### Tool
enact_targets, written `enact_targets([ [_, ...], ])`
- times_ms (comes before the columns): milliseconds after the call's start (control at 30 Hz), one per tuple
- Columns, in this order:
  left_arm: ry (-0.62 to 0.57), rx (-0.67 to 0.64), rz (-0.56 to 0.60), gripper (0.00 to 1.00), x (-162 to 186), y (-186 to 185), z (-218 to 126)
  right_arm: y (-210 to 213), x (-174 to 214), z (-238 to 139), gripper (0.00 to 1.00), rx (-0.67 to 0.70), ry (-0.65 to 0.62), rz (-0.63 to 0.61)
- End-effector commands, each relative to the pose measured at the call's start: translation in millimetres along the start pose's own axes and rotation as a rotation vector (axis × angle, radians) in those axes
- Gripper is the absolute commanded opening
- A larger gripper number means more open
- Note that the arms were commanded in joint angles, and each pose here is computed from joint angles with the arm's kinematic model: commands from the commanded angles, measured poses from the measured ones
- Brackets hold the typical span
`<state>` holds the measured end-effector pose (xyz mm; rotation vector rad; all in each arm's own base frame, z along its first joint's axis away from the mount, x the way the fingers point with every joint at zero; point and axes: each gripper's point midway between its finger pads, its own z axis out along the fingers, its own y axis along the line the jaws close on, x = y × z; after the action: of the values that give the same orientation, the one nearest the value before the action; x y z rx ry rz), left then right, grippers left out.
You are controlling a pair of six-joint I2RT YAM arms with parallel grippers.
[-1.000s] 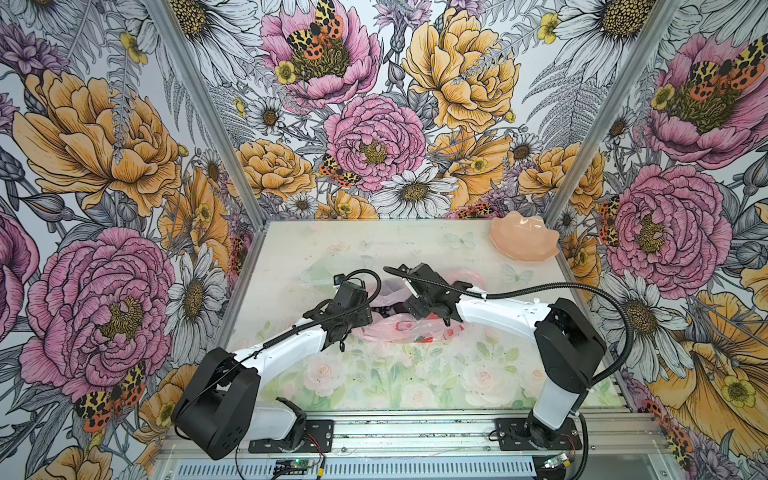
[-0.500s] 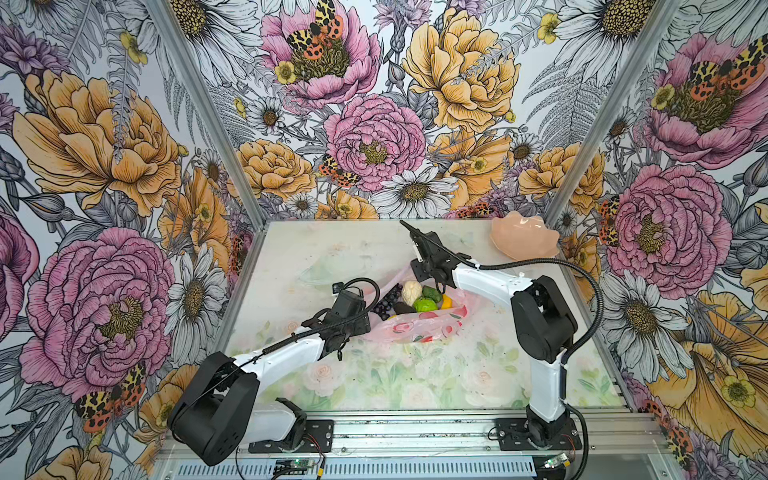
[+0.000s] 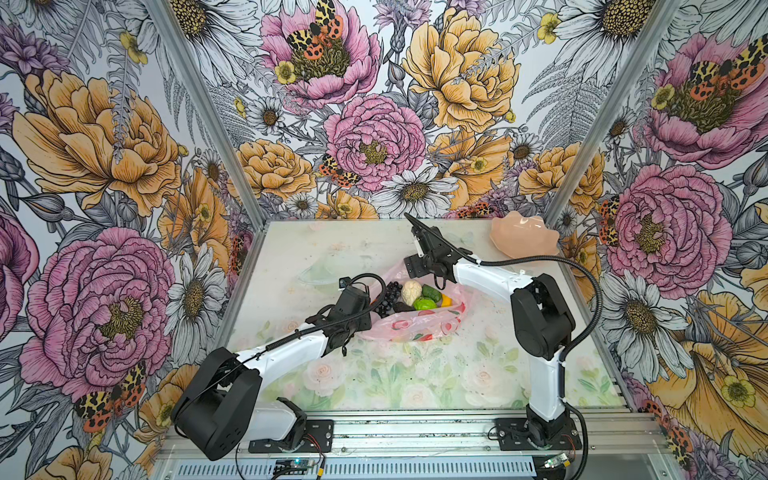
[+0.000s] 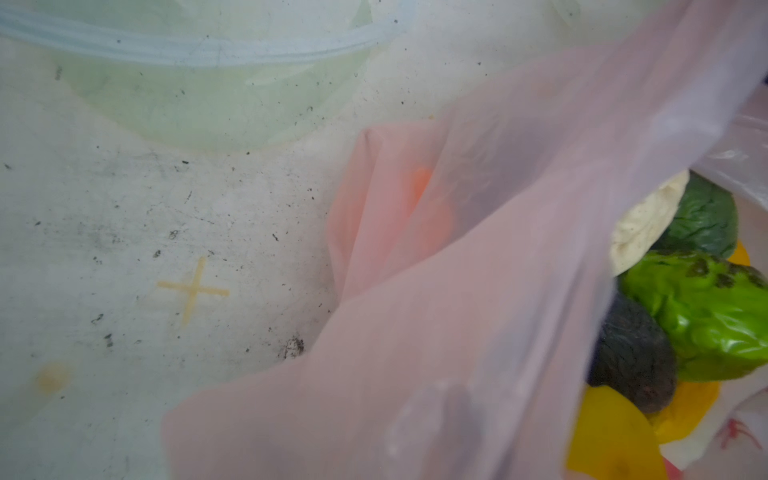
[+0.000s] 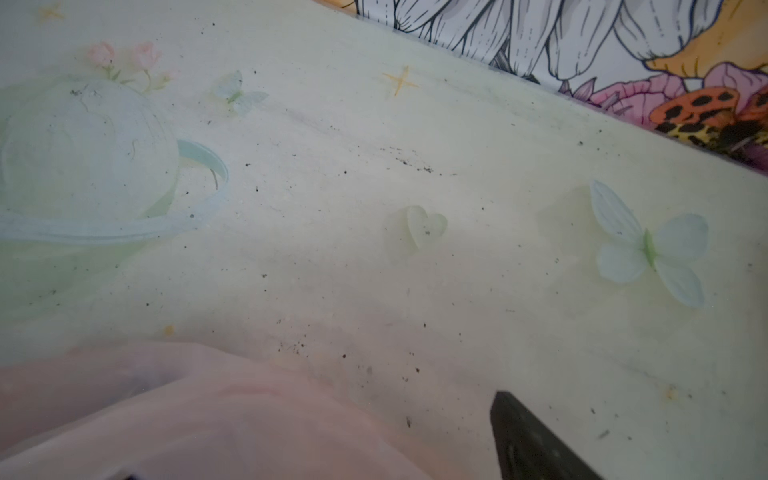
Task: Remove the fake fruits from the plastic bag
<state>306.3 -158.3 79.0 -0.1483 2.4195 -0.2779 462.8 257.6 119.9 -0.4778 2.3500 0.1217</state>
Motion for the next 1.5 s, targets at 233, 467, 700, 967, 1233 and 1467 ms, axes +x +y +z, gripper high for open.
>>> enact_targets([
  [233,0.007,0.072,0.035,0.49,-2,-18,-1,9,43,-101,0.99,0.072,-0.059,0.008],
  [467,0.004,0.123,0.087,0.43,2,-24,0,24,86,-93,0.95,0.063,0.041,-0.025],
  [700,0.0,0.159,0.109,0.41,7,-26,-1,29,146,-97,1.0,0.065,0.21,-0.072],
  [967,-0.005,0.179,0.088,0.41,9,-21,1,24,202,-111,1.0,0.088,0.318,-0.029],
  [1233,0.014,0.179,0.083,0.4,18,-18,7,16,229,-105,1.0,0.136,0.376,0.034],
  [1467,-0.03,0.135,0.03,0.32,10,-1,6,10,225,-80,0.99,0.131,0.375,0.101],
])
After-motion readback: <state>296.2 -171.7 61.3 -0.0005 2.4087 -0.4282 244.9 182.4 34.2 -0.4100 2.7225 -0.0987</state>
